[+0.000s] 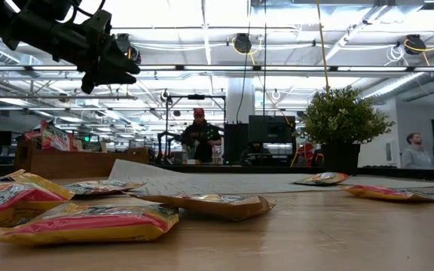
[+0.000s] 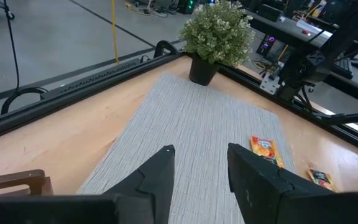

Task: Pick & Place Tea
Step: Put the brown tea bag into the middle section of the wooden organizer

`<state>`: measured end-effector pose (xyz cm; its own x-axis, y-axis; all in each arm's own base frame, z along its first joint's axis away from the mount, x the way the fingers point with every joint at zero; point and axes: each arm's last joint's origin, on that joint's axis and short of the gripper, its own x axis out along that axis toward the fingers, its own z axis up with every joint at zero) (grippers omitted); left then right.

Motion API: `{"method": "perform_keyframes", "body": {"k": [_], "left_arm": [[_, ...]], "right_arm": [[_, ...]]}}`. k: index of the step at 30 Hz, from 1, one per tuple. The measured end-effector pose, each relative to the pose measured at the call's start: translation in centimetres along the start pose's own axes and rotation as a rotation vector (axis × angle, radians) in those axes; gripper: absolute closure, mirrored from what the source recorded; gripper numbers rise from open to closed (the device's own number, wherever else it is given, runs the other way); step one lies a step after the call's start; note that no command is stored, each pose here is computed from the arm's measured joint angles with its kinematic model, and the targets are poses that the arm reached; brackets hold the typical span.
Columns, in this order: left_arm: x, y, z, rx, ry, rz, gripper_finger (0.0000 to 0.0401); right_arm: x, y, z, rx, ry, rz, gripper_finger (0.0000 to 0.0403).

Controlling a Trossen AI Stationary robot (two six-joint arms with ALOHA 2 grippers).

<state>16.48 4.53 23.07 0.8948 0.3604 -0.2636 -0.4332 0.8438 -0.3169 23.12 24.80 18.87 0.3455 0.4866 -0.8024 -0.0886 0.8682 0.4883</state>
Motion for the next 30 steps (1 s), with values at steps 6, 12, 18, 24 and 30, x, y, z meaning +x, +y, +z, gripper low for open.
{"method": "perform_keyframes", "body": {"k": [6,12,18,24,30], "left_arm": [[0.0,0.0,0.0,0.0,0.0,0.0,0.0249],[0.0,0.0,0.0,0.0,0.0,0.0,0.0249],[0.0,0.0,0.0,0.0,0.0,0.0,0.0249],[0.0,0.0,0.0,0.0,0.0,0.0,0.0249],[0.0,0.0,0.0,0.0,0.0,0.0,0.0249]], "right_arm": [[2.2,-1.4,-2.6,0.178,0.141,0.014,0.0275],[3.7,-2.6,-3.6,0.215,0.14,0.142,0.0276],[4.6,-3.5,-3.3,0.167,-0.043,0.215,0.0282],[4.8,-5.6,-2.6,0.094,-0.199,0.039,0.0292],[4.6,-5.9,-1.8,0.126,-0.083,0.199,0.0312]]}}
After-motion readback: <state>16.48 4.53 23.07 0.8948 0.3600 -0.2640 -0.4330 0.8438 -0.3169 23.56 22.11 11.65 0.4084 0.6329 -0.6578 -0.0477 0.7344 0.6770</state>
